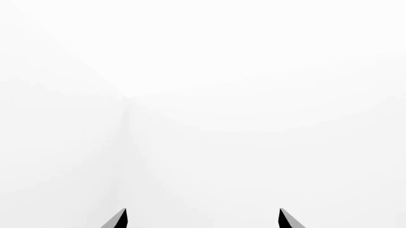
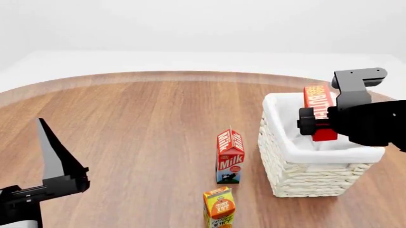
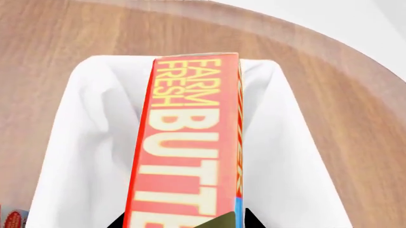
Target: Pick up the cream cheese box and the butter, and put them in the basket.
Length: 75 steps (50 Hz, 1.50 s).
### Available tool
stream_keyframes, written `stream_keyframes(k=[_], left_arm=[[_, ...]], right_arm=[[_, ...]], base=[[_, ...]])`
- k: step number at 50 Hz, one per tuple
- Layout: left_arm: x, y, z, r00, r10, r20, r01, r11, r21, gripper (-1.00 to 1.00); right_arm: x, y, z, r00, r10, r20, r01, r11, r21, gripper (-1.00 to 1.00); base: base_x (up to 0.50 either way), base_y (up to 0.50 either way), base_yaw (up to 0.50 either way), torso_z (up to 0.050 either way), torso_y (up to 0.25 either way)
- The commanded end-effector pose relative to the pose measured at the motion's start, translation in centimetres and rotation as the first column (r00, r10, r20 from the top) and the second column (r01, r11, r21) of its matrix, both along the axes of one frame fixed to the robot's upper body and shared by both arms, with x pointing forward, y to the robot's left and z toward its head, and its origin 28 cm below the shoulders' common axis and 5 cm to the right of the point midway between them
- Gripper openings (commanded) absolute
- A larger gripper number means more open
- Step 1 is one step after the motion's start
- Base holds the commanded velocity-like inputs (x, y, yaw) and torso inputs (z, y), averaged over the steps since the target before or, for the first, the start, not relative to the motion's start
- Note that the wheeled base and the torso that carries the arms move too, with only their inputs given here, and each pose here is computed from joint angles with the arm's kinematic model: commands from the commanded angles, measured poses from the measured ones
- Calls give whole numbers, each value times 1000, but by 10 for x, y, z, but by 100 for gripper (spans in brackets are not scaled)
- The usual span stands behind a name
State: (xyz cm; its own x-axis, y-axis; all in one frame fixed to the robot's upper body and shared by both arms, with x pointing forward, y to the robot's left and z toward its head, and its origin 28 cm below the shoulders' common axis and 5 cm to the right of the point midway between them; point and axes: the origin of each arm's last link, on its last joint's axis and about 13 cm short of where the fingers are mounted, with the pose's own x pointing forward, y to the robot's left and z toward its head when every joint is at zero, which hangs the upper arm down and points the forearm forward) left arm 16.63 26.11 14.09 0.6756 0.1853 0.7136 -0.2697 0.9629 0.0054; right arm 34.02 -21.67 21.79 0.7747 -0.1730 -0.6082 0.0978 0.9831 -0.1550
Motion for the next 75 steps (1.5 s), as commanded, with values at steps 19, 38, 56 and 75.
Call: stream_keyframes(k=[19, 38, 56, 75], left_arm=[[1, 0, -1, 1000, -1, -3, 1, 1000, 1, 100], [-1, 0, 0, 1000, -2, -2, 2, 1000, 1, 100], [-1, -1, 0, 1000, -2, 3, 2, 1000, 4, 100], [-1, -2, 1, 1000, -5, 5, 5, 1000, 9, 100]], right_arm=[[4, -5, 3, 999, -1, 33, 3, 998, -68, 100], [2, -6, 9, 999, 8, 47, -4, 997, -77, 100], [-77, 11, 37, 976, 156, 152, -138, 983, -122, 100], [-152, 25, 42, 930, 254, 267, -216, 963, -164, 100]], base=[[0, 0, 0, 1, 1], [0, 0, 0, 0, 0], [0, 0, 0, 0, 1], [0, 0, 0, 0, 0]])
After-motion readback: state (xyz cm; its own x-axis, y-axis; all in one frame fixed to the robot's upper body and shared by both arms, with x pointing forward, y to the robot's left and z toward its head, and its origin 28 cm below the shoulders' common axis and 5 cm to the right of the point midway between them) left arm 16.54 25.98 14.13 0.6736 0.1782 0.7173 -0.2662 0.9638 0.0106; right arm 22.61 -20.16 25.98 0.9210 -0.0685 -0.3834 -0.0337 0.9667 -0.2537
